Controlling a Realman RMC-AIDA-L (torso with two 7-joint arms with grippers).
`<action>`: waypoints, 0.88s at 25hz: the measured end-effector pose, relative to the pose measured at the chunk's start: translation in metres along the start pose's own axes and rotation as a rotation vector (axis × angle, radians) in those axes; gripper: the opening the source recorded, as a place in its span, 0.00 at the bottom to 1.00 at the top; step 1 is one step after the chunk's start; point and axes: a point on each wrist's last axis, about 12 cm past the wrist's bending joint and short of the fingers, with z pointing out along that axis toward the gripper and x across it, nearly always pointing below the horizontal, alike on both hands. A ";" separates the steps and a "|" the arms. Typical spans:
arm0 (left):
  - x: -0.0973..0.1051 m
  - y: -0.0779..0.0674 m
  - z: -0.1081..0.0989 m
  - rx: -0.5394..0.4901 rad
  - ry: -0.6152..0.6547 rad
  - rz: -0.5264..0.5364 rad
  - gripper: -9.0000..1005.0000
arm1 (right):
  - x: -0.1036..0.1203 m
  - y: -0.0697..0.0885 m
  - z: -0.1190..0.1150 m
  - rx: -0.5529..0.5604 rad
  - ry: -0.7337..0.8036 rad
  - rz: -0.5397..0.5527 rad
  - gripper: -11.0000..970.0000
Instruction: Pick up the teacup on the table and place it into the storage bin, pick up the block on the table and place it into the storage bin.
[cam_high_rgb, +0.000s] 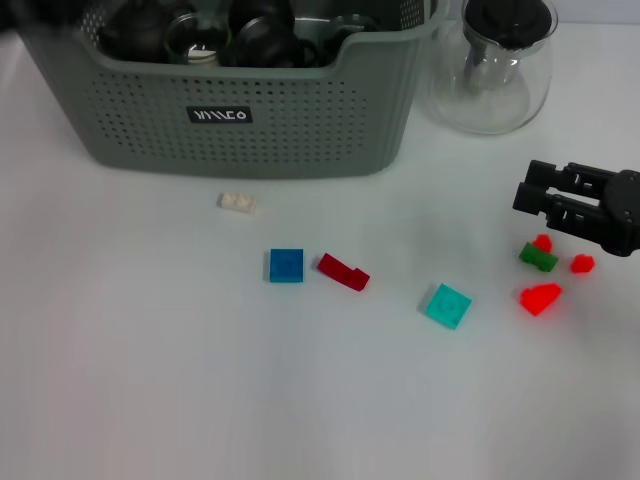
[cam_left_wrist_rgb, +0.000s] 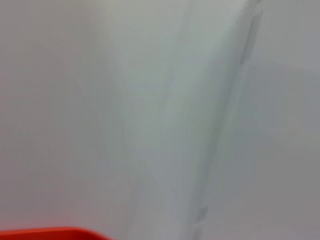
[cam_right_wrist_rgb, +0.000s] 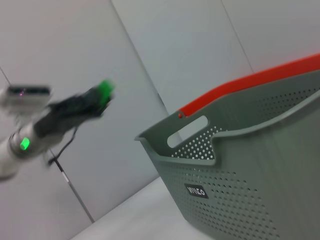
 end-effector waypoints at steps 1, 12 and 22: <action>-0.016 0.009 0.010 -0.035 0.038 0.007 0.23 | 0.000 0.000 0.000 0.000 0.001 0.000 0.57; -0.080 0.050 0.117 -0.451 0.551 0.075 0.27 | 0.001 0.000 0.002 0.002 0.008 -0.004 0.57; -0.050 0.051 0.161 -0.672 0.801 0.154 0.29 | 0.004 0.002 0.002 -0.021 0.033 -0.022 0.57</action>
